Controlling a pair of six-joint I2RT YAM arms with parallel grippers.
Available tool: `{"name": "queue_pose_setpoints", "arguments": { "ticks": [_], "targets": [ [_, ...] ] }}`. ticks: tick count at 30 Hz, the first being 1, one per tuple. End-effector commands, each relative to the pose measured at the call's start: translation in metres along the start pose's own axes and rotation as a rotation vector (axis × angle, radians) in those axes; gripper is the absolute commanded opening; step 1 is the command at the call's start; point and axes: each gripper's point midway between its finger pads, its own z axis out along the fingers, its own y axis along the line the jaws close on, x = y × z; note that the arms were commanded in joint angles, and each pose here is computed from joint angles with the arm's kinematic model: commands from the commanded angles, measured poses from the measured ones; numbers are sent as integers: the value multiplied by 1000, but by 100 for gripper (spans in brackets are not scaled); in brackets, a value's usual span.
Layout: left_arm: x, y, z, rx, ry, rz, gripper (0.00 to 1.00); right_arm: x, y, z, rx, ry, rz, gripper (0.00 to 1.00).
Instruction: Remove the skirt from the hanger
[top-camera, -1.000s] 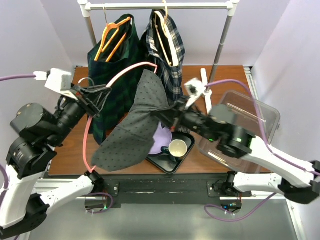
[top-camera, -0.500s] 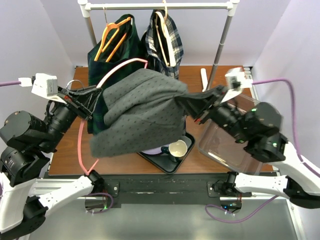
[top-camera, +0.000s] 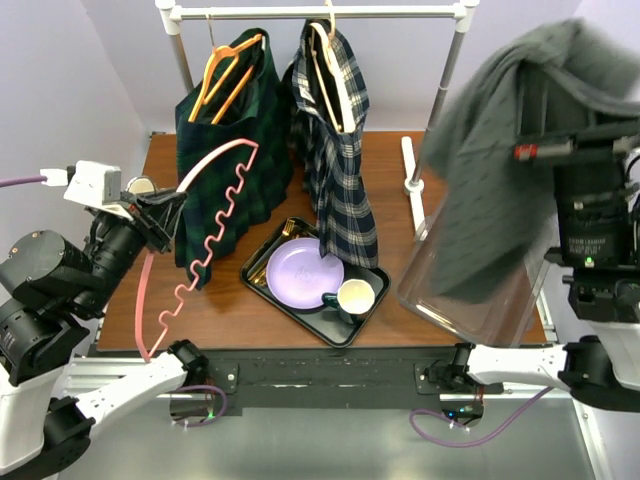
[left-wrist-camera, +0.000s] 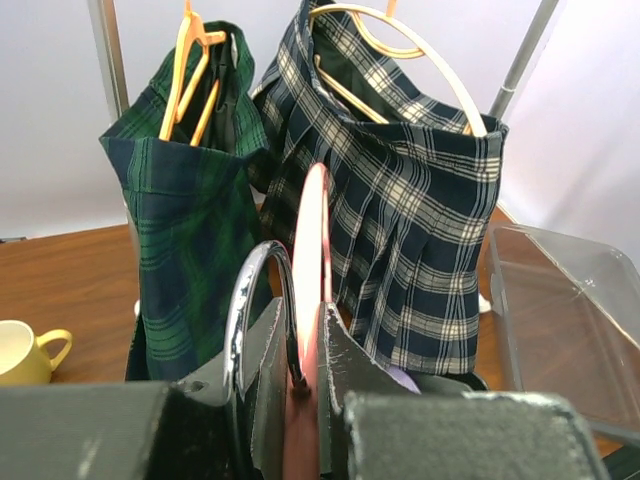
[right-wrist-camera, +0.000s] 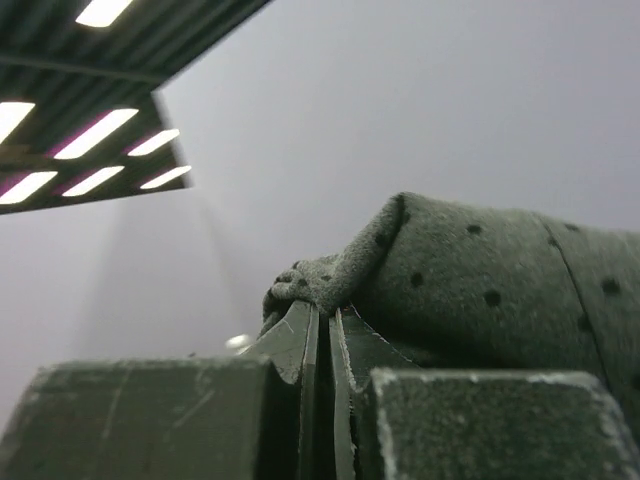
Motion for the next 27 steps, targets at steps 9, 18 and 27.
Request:
{"name": "queue_pose_setpoints", "arguments": {
  "ticks": [9,18,27],
  "targets": [
    [-45,-17,-19,122,-131,-30,0,64,-102,-49,434,246,-720,0],
    [-58,-23,-24,154,-165,-39,0,84,-131,-89,482,352,-882,0],
    [-56,-24,-23,161,-164,-40,0,130,-190,-121,601,676,-1245,0]
  ]
}}
